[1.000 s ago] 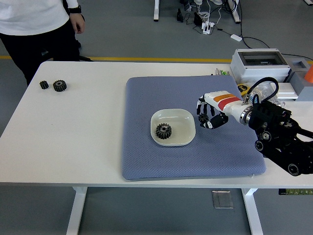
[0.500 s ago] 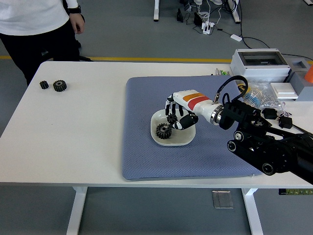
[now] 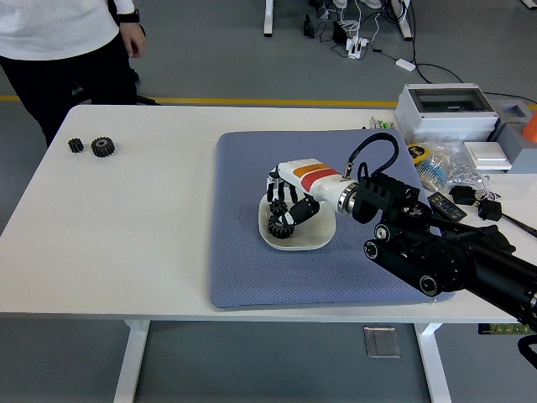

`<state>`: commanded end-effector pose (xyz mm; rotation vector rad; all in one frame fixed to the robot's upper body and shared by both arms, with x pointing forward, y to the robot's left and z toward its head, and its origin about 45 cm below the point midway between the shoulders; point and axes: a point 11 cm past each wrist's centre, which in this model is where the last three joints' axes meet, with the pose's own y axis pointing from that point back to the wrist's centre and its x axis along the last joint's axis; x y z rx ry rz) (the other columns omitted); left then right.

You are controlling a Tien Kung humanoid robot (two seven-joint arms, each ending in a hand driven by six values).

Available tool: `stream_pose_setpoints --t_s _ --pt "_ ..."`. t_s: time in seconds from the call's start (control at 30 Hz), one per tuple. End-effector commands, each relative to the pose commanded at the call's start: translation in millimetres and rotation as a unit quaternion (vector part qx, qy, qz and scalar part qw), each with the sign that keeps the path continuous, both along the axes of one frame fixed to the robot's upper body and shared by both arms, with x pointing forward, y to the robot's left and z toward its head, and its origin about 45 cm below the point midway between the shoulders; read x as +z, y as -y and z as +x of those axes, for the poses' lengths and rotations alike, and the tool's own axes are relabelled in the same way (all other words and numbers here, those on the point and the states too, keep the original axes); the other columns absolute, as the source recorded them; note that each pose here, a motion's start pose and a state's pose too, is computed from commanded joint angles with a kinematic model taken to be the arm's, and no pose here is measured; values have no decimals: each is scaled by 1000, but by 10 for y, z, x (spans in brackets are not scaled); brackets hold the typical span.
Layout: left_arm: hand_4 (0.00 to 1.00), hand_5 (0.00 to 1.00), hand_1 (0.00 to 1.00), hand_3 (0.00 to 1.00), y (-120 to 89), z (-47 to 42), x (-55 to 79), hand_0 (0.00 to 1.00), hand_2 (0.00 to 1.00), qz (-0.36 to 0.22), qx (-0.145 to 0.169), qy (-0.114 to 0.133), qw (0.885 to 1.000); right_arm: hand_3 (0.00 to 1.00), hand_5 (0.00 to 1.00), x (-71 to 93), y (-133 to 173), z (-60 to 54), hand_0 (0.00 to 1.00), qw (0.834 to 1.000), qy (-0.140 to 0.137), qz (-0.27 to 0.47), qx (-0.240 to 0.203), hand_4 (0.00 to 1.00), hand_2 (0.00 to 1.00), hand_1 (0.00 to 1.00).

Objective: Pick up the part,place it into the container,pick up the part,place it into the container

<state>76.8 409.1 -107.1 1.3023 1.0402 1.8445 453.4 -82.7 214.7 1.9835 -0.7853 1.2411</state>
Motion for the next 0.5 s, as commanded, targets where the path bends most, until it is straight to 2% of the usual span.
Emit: stream_pose_setpoints --t_s 0.43,0.47,0.5 --pt "657 571 592 559 -3 -7 0 631 663 1 -3 -3 1000 470 6 -113 -41 -14 175 1000 -14 0 -6 845 395 294" --pt "656 570 594 558 -2 -8 0 633 665 1 -3 -3 1000 483 46 -122 -40 -14 178 1000 -16 0 -7 770 440 321" --pt "656 570 594 558 -2 -8 -1 633 665 1 -3 -3 1000 483 46 -128 -39 -14 178 1000 -17 0 -7 770 440 321"
